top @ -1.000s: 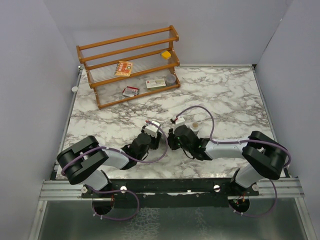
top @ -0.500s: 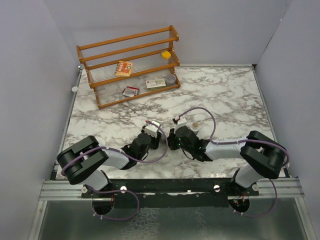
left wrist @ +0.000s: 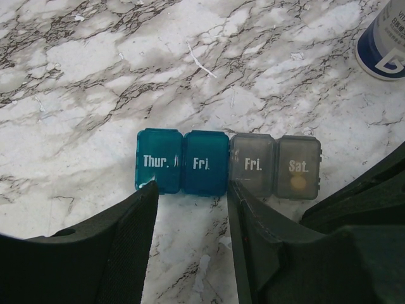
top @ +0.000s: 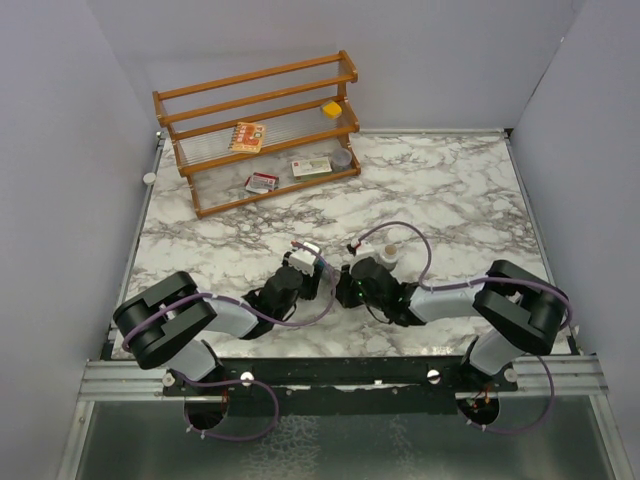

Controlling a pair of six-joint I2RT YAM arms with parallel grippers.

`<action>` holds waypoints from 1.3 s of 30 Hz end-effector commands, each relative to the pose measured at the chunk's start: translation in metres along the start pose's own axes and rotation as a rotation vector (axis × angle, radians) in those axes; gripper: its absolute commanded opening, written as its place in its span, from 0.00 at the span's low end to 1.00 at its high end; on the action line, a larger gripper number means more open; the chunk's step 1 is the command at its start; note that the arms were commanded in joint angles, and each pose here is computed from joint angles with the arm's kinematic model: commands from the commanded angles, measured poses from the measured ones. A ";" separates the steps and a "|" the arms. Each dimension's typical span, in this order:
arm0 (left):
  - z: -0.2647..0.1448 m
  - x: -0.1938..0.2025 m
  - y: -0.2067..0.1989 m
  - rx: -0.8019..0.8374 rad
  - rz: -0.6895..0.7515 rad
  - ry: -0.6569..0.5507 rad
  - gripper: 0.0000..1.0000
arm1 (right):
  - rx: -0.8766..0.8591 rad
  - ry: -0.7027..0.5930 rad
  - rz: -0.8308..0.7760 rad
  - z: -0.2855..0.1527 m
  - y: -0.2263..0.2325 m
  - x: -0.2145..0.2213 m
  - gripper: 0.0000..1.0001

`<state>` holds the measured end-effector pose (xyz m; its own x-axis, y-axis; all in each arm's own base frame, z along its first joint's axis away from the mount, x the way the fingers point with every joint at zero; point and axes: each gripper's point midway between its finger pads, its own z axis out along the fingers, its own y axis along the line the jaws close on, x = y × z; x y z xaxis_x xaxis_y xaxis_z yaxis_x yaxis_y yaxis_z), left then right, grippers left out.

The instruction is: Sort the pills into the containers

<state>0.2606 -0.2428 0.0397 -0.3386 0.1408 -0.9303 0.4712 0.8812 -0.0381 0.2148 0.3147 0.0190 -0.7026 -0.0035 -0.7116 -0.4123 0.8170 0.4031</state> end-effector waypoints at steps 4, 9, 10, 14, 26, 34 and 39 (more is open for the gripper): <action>-0.002 -0.013 0.003 -0.015 -0.007 -0.026 0.51 | 0.053 0.009 -0.126 -0.006 0.001 -0.022 0.02; -0.009 -0.023 0.007 -0.030 -0.017 -0.053 0.51 | -0.016 -0.035 -0.152 -0.023 0.025 -0.052 0.02; -0.012 -0.027 0.009 -0.035 -0.021 -0.067 0.52 | -0.026 -0.044 -0.154 -0.028 0.028 -0.058 0.02; -0.023 -0.045 0.016 -0.064 -0.034 -0.116 0.55 | -0.067 -0.092 -0.167 -0.054 0.040 -0.077 0.04; -0.067 -0.088 0.054 -0.212 -0.094 -0.239 0.63 | 0.216 -0.362 -0.133 -0.125 -0.012 -0.139 0.32; -0.090 -0.078 0.090 -0.391 -0.088 -0.190 0.86 | 0.633 -0.462 -0.144 -0.159 -0.084 -0.163 0.54; -0.097 -0.079 0.100 -0.414 -0.107 -0.215 0.93 | 0.642 -0.445 -0.066 -0.148 -0.137 -0.187 0.57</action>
<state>0.2559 -0.1441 0.1465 -0.1744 -0.0161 -0.9845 0.1449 0.9886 -0.0418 0.2829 0.1633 0.1790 -0.3452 0.0276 -0.9381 -0.0422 0.9981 0.0449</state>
